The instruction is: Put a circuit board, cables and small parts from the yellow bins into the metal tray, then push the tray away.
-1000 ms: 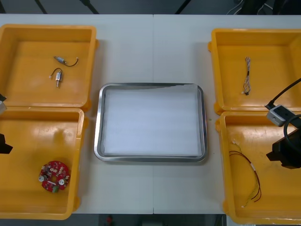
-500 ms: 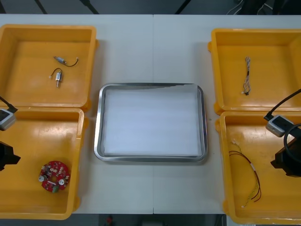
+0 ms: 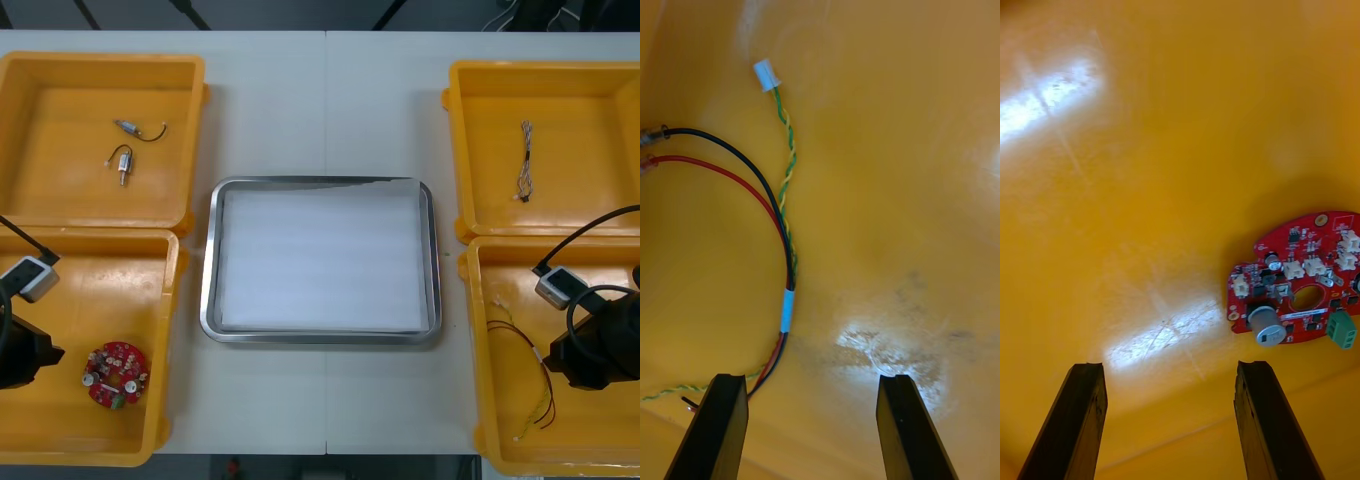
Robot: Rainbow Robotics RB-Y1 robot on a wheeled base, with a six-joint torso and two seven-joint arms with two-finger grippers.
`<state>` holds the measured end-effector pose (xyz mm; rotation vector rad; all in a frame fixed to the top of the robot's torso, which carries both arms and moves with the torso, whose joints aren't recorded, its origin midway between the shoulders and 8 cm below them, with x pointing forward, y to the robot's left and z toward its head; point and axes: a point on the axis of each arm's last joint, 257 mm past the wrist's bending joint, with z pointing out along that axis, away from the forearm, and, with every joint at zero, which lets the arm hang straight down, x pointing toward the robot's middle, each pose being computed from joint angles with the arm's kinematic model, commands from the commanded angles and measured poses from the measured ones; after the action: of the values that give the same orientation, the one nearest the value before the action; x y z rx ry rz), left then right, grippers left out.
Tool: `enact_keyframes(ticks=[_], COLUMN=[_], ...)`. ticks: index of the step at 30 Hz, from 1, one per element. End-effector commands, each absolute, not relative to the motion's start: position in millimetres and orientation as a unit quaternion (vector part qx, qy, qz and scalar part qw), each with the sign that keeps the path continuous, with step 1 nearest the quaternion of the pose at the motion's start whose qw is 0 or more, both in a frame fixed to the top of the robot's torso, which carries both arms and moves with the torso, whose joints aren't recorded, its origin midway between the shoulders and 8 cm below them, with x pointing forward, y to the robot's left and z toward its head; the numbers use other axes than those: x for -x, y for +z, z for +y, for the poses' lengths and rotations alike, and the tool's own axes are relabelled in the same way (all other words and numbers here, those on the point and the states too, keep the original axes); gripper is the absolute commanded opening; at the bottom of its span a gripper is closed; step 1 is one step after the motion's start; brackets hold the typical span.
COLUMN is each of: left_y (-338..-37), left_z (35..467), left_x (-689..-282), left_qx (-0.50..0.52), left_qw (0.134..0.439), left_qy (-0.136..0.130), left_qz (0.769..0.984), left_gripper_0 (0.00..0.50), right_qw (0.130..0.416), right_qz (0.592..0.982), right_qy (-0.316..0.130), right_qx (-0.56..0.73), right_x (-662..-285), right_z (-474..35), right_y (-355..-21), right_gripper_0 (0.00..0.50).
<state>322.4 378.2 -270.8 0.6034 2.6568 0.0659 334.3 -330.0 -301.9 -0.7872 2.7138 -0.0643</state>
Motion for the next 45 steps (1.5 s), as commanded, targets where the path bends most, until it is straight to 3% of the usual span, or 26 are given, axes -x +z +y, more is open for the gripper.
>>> enact_keyframes(ticks=[1,10,31,33,34,35,37,38,45], left_y=[-288,-307,-325,-326,-327,-328,-329,-329,-331], left_z=[359,341,333,333,332,332,332,332,332], left_x=[-310,-301,-300,-299,-298,-298,-297,-298,-297], left_qx=[-0.22,-0.23,-0.249,-0.25,-0.25,-0.25,-0.252,-0.252,-0.252], left_qw=[0.204,0.204,0.221,0.22,0.219,0.219,0.218,0.22,0.219], left_qy=[0.005,-0.012,0.0,0.001,0.0,0.0,0.002,0.003,0.004], left_qz=[0.954,0.952,0.943,0.943,0.943,0.943,0.943,0.942,0.943], left_gripper_0=[0.5,0.5,0.5,0.5,0.5,0.5,0.5,0.5,0.5], right_qw=[0.158,0.157,0.161,0.163,0.163,0.163,0.163,0.163,0.166], right_qz=[0.952,0.955,0.956,0.956,0.956,0.956,0.956,0.956,0.955], right_qy=[-0.005,-0.017,-0.022,-0.024,-0.024,-0.025,-0.023,-0.024,-0.022], right_qx=[0.263,0.252,0.245,0.245,0.244,0.244,0.244,0.243,0.244], right_x=[-333,-335,-343,-344,-344,-344,-344,-344,-347], right_z=[-318,-318,-313,-313,-313,-313,-312,-312,-311], right_y=[-312,-323,-348,-348,-348,-348,-348,-348,-345], right_gripper_0=[0.5,0.5,0.491,0.44,0.346,0.29,0.074,0.005,0.0])
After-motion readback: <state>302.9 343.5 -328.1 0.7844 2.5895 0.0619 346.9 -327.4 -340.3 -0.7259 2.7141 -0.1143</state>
